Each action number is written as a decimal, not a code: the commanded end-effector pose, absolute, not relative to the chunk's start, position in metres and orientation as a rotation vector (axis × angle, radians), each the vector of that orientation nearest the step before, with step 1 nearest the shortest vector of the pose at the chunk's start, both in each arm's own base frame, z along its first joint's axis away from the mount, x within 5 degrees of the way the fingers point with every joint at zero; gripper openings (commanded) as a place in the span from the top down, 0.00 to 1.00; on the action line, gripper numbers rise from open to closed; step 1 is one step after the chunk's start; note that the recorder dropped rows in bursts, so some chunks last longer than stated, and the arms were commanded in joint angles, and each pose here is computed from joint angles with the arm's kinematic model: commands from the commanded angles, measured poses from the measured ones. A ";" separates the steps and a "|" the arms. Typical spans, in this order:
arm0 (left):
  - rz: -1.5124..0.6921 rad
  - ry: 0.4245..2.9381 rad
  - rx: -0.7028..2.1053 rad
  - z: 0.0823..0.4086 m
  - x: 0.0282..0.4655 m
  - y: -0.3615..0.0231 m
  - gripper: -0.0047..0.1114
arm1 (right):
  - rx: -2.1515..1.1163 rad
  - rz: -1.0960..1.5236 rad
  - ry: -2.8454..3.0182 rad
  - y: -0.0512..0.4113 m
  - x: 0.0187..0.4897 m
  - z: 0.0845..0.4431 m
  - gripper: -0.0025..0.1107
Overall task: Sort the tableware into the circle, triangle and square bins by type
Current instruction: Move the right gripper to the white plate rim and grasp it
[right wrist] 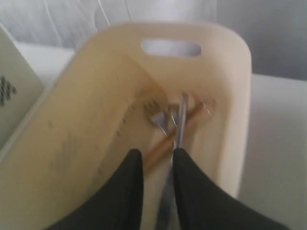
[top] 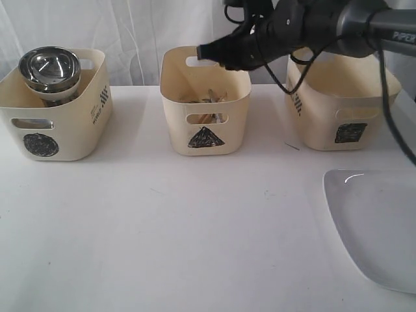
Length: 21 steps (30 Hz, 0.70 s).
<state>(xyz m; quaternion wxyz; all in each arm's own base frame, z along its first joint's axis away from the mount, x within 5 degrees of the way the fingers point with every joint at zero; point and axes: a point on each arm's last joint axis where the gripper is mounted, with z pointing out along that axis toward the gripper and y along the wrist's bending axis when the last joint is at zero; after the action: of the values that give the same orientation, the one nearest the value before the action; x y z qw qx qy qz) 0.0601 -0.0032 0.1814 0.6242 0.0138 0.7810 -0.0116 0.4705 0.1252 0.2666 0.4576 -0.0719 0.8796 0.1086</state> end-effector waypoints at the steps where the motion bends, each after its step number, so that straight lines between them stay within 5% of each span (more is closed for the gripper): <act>1: -0.037 1.788 0.024 0.181 0.060 -0.003 0.96 | -0.340 0.003 2.362 0.100 0.421 0.263 0.78; 5: -0.037 1.788 0.024 0.181 0.060 -0.003 0.96 | -0.445 -0.314 2.499 0.087 0.365 0.262 0.76; 12: -0.037 1.788 0.024 0.181 0.060 -0.003 0.96 | -0.704 -0.491 2.583 0.114 0.280 0.254 0.50; 21: -0.037 1.788 0.024 0.181 0.060 -0.003 0.96 | -0.777 -0.701 2.712 0.121 0.231 0.196 0.49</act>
<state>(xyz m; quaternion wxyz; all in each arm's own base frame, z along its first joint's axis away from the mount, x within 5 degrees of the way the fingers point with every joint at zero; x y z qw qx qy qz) 0.0601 -0.0032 0.1814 0.6242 0.0138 0.7810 -0.0116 0.2404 0.1262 0.2110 0.1319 -0.2706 0.9313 -0.2049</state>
